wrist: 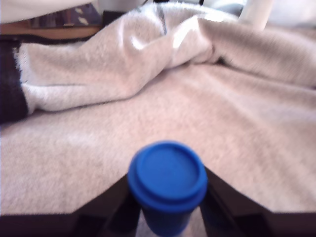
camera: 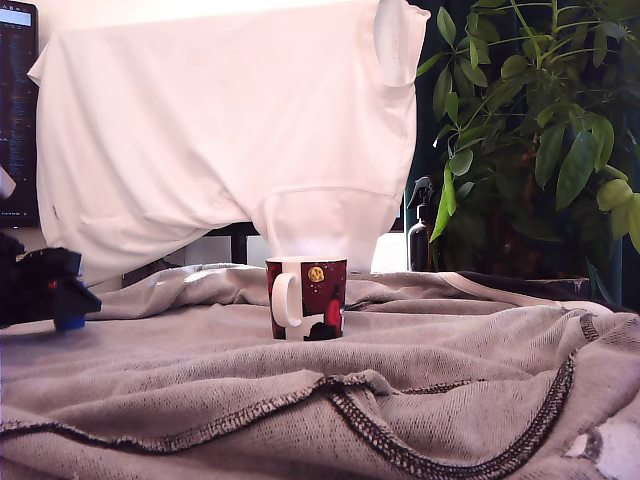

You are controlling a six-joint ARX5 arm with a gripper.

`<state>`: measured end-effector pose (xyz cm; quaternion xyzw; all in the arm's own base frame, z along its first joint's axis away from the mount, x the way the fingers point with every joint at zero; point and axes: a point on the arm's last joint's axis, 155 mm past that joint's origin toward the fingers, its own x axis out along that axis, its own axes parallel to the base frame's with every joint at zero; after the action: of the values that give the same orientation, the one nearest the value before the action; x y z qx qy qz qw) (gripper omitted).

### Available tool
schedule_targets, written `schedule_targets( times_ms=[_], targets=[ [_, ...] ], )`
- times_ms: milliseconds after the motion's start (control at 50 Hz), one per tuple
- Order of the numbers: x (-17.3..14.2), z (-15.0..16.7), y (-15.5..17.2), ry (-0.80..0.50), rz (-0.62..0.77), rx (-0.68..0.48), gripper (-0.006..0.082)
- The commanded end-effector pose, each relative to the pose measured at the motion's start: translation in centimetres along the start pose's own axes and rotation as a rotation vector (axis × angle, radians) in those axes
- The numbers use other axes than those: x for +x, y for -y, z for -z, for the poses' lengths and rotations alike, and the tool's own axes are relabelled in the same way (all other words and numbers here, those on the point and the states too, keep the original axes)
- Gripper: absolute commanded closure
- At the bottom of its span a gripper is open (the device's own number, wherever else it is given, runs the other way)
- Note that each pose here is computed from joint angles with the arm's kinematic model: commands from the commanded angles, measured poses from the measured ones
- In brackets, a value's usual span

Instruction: Pick the blue coffee capsule and place it inside the red coffee cup

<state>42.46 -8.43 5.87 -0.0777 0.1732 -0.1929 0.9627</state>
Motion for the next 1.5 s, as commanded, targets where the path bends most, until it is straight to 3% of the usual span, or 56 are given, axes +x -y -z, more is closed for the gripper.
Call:
schedule_targets(
  times_ms=[0, 180, 420, 880, 1160, 1480],
  targets=[
    [-0.3, -1.9, 0.7, 0.059, 0.028, -0.013, 0.0786],
    [-0.9, -5.7, 3.3, 0.183, 0.134, -0.076, 0.0786],
    [-0.6, -5.9, 5.7, 0.189, 0.193, -0.074, 0.0786],
    [1.4, -9.0, 17.4, 0.196, 0.464, -0.019, 0.0786],
    [3.1, -8.7, 21.6, 0.107, 0.501, 0.065, 0.0786],
    [3.6, -7.4, 22.6, 0.071, 0.472, 0.12, 0.0783]
  ],
)
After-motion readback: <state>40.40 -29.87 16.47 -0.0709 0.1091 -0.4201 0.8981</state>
